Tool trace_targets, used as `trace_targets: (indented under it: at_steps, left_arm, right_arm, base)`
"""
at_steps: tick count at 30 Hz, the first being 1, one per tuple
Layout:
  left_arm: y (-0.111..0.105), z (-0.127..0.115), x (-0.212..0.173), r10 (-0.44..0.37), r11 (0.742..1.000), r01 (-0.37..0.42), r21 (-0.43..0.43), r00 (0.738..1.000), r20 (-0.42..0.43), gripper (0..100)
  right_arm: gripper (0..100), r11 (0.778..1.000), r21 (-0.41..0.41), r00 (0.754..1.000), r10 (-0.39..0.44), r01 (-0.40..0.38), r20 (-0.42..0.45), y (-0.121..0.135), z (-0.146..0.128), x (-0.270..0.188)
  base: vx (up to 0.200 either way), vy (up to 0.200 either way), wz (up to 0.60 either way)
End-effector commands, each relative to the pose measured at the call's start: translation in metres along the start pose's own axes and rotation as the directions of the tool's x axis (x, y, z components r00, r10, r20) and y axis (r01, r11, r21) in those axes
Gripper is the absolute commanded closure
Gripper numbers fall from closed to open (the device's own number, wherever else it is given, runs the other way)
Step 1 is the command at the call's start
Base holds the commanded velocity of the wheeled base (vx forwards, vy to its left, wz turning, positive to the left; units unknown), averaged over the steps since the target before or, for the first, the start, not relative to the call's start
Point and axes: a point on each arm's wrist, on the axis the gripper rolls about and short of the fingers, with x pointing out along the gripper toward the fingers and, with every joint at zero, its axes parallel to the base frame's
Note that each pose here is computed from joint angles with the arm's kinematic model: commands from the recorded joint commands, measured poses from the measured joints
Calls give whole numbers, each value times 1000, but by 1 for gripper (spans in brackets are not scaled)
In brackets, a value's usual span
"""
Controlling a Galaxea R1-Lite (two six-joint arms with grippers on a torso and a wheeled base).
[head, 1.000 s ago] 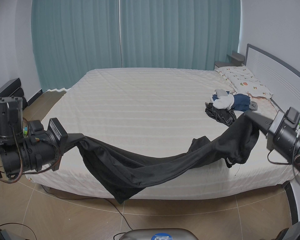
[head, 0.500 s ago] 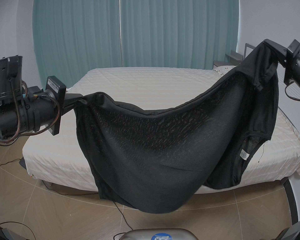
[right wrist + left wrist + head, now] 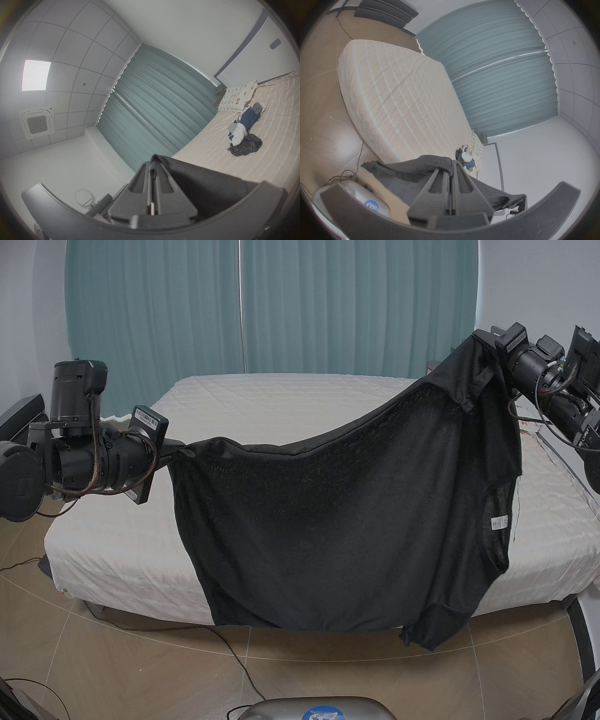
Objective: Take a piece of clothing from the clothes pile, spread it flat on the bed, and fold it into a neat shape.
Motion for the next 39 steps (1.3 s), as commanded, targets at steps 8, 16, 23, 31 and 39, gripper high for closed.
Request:
trace_targets:
  at_steps: [8, 16, 23, 31, 39]
  left_arm:
    - [1, 3, 32, 27, 1000, -27, -3, 1000, -7, 100]
    - [1, 4, 52, 37, 999, -37, -2, 999, -12, 100]
    - [6, 5, 74, 57, 998, -57, 0, 998, -17, 100]
    - [18, 9, 105, 94, 995, -95, -8, 995, -18, 100]
    - [40, 11, 141, 150, 988, -150, -22, 988, -30, 100]
  right_arm:
    - [100, 1000, -5, 1000, -13, 13, -25, -23, -25, 29]
    - [100, 1000, -18, 1000, -3, 2, -23, -27, -29, 41]
    - [100, 999, -36, 999, 9, -10, -43, -28, -41, 54]
    - [100, 997, -74, 998, 1, -5, -59, -41, -58, 76]
    - [100, 996, -80, 993, -58, 49, -102, -73, -90, 92]
  base:
    - [200, 0, 0]
    - [200, 0, 0]
    - [200, 0, 0]
    - [200, 0, 0]
    - [100, 0, 0]
